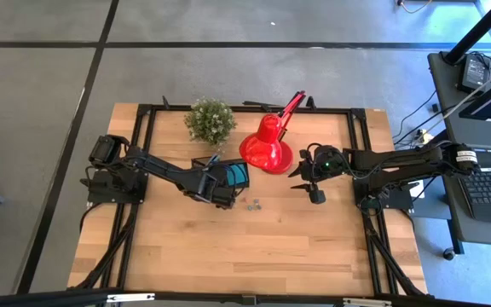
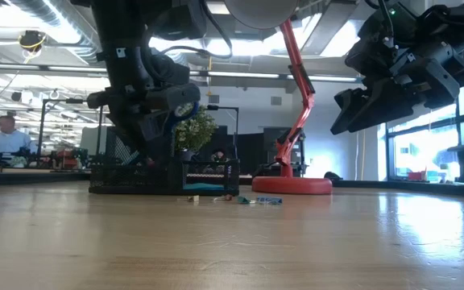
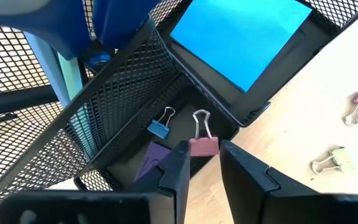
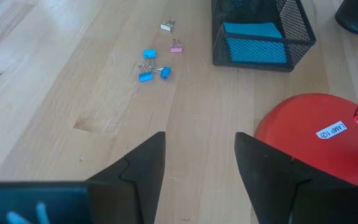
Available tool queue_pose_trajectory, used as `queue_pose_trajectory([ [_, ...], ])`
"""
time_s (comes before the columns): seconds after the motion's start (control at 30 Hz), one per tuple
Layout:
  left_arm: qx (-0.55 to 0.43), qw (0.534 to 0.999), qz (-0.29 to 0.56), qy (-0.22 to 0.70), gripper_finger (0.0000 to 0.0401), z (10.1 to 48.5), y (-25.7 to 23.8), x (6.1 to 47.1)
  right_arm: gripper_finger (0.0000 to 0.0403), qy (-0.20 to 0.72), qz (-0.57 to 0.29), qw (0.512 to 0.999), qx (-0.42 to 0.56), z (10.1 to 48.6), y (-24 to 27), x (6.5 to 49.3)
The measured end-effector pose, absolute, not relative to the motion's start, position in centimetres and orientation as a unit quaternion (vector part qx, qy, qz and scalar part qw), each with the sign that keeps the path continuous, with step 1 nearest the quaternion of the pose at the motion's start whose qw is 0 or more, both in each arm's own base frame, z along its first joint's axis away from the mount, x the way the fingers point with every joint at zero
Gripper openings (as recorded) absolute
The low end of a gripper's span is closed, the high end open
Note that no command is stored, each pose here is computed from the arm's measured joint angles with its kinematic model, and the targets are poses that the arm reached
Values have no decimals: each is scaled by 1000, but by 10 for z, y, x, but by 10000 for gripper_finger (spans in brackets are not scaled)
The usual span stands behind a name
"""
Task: Pick and place office supplies into organizer
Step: Put the pink binder clip into the black desk organizer, then put the yellow binder clip into the black desk organizer
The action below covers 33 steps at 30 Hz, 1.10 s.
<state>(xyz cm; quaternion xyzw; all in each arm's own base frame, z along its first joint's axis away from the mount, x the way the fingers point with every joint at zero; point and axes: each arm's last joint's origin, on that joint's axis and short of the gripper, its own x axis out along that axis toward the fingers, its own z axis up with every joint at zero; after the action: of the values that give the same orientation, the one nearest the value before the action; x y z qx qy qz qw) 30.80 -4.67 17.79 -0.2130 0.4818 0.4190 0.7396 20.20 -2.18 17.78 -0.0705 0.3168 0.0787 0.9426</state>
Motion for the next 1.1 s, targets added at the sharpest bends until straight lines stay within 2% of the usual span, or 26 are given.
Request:
queue_pose_trajectory([
  [0.23, -213, 739, 419, 482, 94, 178, -47, 308, 195, 317, 78, 943, -69, 178, -22, 202],
  [0.37, -229, 738, 385, 504, 91, 180, -49, 308, 195, 317, 78, 943, -69, 178, -22, 202],
  [0.53, -210, 790, 288, 498, 90, 189, -63, 316, 195, 317, 78, 943, -69, 178, -22, 202],
  [0.67, -135, 851, 188, 471, 92, 197, -79, 326, 195, 317, 78, 943, -69, 178, -22, 202],
  [0.77, -37, 882, 113, 457, 97, 200, -89, 331, 195, 317, 78, 943, -69, 178, -22, 202],
  [0.9, 107, 886, 31, 450, 109, 202, -98, 332, 195, 317, 78, 943, -69, 178, -22, 202],
  [1.1, 163, 876, 27, 453, 129, 202, -91, 334, 195, 317, 78, 943, -69, 178, -22, 202],
])
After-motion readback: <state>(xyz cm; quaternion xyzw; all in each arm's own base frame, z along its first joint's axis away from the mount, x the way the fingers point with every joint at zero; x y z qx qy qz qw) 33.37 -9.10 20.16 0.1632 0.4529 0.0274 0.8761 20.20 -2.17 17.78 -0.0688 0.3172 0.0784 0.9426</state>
